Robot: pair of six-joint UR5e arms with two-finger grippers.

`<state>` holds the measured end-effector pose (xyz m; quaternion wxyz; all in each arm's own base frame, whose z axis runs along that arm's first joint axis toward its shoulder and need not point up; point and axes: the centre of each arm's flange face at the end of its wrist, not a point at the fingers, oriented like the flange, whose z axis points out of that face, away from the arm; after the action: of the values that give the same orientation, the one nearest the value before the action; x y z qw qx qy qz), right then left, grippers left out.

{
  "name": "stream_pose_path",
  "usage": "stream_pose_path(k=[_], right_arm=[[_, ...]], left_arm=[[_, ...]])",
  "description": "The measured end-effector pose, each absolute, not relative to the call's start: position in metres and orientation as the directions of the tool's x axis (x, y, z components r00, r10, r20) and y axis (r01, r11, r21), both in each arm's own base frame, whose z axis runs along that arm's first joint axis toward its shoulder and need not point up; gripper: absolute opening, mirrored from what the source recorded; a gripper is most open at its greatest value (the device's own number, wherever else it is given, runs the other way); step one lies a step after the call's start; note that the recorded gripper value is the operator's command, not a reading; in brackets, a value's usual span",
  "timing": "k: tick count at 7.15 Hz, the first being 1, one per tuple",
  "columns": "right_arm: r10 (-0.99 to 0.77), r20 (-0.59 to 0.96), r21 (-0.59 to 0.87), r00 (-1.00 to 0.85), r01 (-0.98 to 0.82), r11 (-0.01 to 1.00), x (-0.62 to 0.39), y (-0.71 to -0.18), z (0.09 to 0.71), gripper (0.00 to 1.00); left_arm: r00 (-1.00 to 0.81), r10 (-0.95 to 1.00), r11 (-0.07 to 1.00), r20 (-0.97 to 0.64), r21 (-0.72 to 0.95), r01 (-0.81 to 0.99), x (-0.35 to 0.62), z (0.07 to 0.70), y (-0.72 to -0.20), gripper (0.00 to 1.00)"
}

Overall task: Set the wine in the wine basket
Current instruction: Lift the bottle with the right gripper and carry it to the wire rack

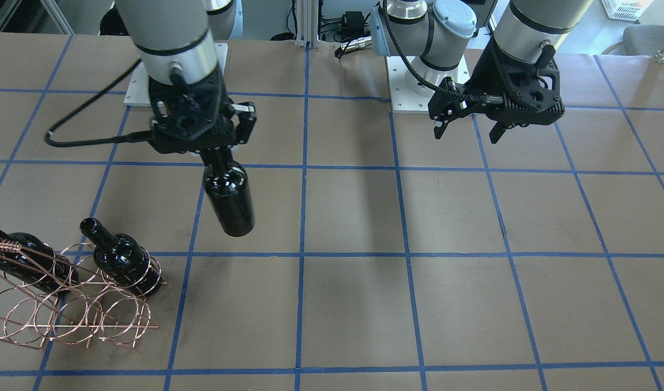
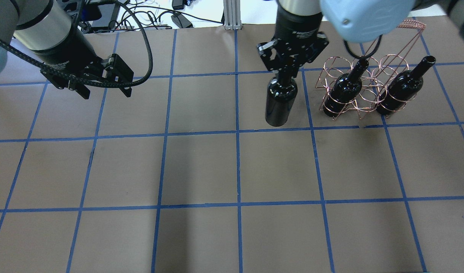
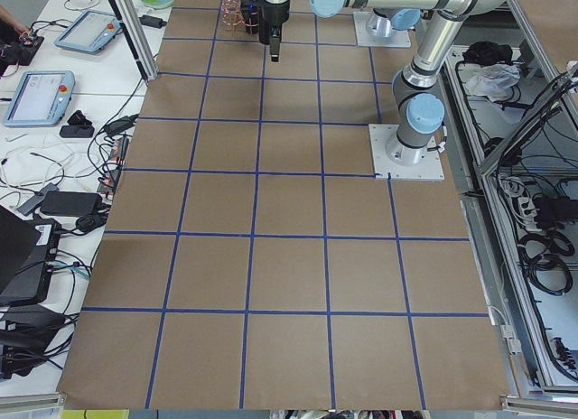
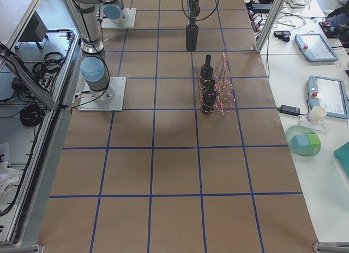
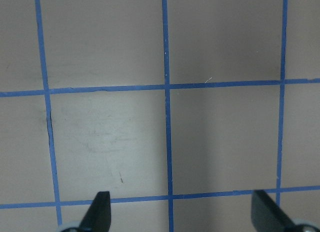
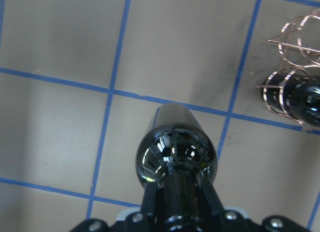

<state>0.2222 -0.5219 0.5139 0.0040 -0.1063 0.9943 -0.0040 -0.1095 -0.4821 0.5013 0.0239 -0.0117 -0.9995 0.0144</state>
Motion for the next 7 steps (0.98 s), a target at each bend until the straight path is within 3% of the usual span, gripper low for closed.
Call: stream_pose_path(k=[7], right_arm=[[-0.282,0.087,0.046,-0.956,-0.279,0.959,0.045,-0.493,0.574,0.00]], left_arm=[[-0.999,0.025,0.999,0.046,-0.035,0.024,-0.109,0.502,-0.482,1.00]])
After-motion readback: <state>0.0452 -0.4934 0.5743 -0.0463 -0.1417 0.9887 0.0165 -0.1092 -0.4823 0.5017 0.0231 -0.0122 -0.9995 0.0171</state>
